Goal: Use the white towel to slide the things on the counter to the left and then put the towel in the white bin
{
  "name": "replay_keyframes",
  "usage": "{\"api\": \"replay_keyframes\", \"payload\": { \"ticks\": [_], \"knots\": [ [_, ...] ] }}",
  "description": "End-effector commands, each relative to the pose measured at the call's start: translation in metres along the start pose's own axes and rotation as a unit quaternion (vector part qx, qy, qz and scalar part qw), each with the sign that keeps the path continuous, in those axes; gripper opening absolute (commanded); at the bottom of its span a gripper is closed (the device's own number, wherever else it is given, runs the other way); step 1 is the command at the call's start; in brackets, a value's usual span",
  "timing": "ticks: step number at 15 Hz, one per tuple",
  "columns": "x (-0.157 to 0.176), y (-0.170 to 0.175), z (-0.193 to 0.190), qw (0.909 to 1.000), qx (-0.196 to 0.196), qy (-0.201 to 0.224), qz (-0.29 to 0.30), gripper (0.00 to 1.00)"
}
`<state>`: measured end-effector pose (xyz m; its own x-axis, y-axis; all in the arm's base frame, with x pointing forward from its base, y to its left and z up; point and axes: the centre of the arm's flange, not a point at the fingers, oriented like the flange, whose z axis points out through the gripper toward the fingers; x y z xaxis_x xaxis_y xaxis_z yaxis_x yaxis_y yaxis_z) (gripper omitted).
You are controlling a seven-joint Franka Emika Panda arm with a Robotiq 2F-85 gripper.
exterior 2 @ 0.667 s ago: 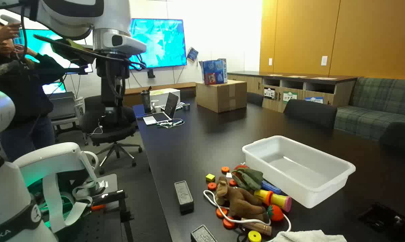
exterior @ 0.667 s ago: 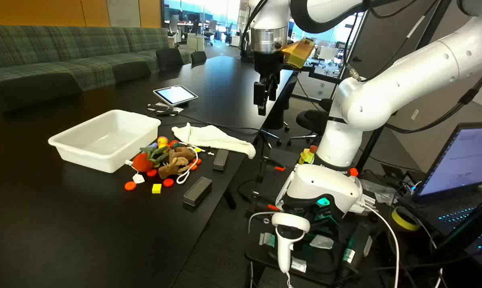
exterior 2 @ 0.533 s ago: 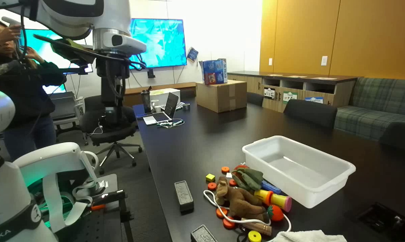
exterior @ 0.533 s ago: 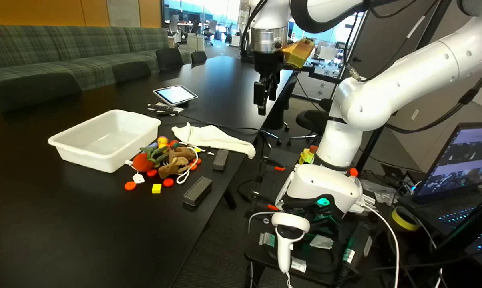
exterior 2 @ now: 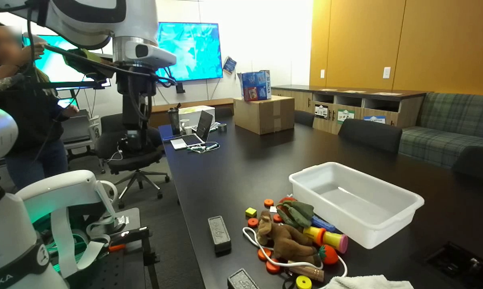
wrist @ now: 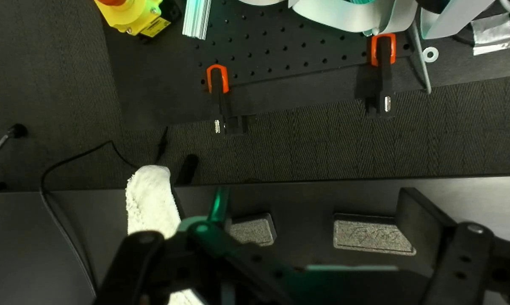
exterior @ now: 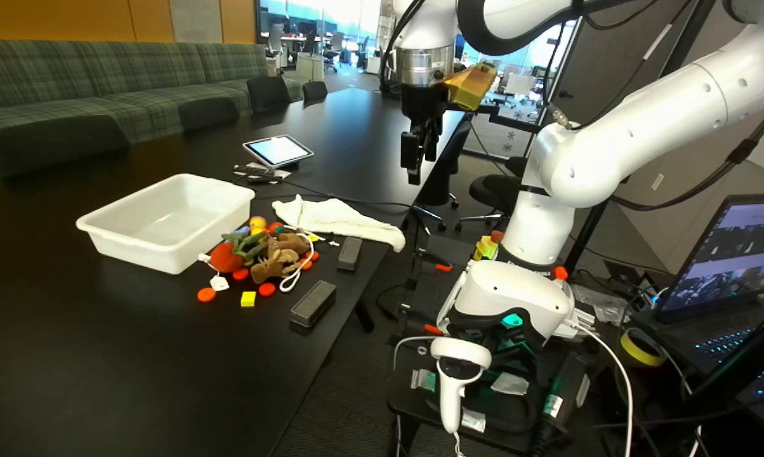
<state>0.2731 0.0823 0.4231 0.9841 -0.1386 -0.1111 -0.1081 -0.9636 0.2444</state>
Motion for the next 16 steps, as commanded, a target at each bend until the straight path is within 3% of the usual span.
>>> {"api": "replay_keyframes", "payload": {
  "ticks": [1, 8, 16],
  "knots": [
    [0.049, 0.009, 0.016, 0.9998, -0.013, 0.003, -0.015, 1.00],
    [0.155, 0.055, 0.085, 0.9953, -0.068, 0.054, -0.042, 1.00],
    [0.250, 0.118, 0.195, 0.9935, -0.039, 0.087, -0.062, 1.00]
  ]
}}
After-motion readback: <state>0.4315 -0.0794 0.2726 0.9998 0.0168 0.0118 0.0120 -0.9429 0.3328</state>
